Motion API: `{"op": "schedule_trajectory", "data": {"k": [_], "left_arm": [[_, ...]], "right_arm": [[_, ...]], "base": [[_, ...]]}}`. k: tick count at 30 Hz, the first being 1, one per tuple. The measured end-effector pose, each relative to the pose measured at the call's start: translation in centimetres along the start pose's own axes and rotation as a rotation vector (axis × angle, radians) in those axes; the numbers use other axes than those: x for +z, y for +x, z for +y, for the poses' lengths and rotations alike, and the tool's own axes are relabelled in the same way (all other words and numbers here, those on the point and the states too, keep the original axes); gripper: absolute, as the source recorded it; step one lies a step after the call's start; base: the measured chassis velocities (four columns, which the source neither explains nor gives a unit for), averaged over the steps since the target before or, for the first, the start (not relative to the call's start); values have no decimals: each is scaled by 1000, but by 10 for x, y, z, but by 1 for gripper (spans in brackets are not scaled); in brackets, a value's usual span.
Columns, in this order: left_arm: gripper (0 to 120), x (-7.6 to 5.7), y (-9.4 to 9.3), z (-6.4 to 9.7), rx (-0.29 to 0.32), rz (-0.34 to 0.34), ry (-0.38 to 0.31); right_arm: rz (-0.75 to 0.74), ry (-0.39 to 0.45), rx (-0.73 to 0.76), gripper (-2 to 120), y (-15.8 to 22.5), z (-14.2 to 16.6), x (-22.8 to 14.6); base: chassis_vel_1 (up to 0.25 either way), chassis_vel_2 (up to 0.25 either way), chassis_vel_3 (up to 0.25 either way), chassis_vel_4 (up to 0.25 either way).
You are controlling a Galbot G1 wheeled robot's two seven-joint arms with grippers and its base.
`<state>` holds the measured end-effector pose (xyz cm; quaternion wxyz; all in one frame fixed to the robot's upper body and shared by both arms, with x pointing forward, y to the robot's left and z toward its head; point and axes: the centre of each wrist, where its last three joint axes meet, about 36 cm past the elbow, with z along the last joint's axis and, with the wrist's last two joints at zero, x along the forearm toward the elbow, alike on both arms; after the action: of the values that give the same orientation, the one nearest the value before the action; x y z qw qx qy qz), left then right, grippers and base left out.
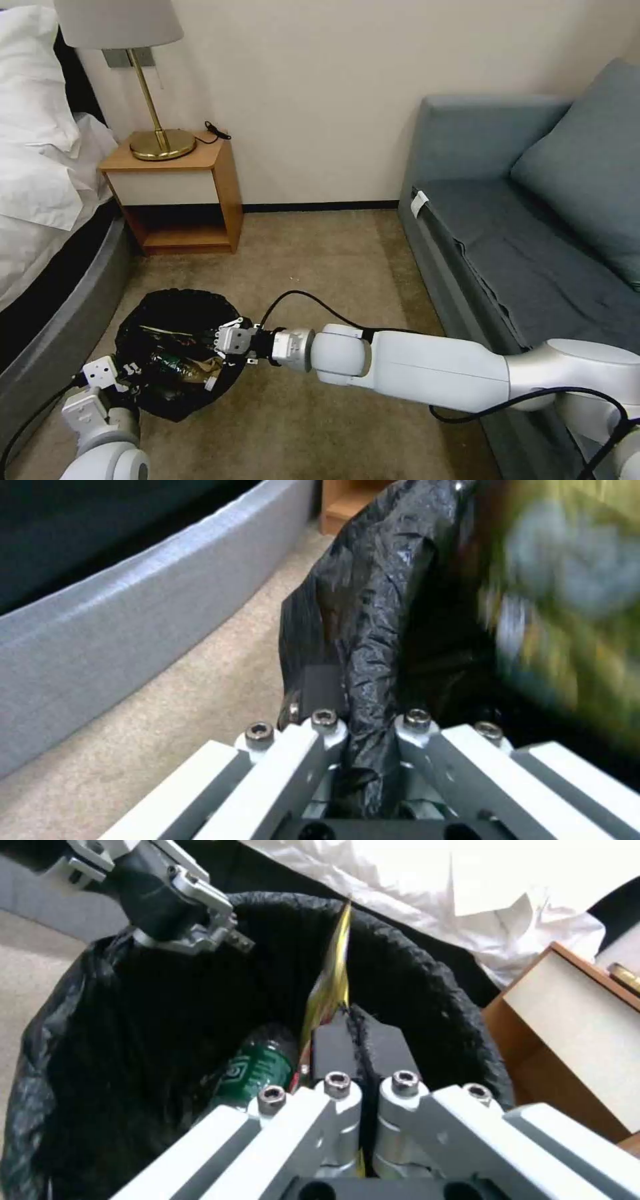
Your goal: Pick up the trash bin, then pick up the garbage on the floor and place it into the trash bin.
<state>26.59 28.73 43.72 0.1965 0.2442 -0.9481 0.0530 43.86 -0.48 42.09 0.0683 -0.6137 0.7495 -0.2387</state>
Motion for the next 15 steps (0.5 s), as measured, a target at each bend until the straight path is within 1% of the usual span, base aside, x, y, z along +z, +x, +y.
{"op": "schedule_trajectory", "data": {"k": [4, 7, 8, 12, 13, 14, 15], "left_arm": [[2, 0, 0, -2, 6, 1, 1], [2, 0, 1, -1, 6, 0, 0], [2, 0, 1, -1, 6, 0, 0], [2, -1, 3, -1, 8, -3, 3], [2, -1, 3, -1, 8, -3, 3], [2, -1, 3, -1, 10, -1, 10], [2, -2, 2, -1, 15, 5, 24]], "right_arm": [[9, -2, 6, 1, 0, 2, 0], [17, -2, 24, 14, 4, 1, 0], [17, -2, 24, 14, 4, 1, 0], [-11, -10, 66, 35, 5, -6, -11], [-11, -10, 66, 35, 5, -6, -11], [-21, -9, 83, 38, 7, -11, -14], [-31, -5, 110, 44, 12, -20, -19]], "base": [[0, 0, 0, 0], [0, 0, 0, 0], [0, 0, 0, 0], [0, 0, 0, 0], [0, 0, 0, 0], [0, 0, 0, 0], [0, 0, 0, 0]]}}
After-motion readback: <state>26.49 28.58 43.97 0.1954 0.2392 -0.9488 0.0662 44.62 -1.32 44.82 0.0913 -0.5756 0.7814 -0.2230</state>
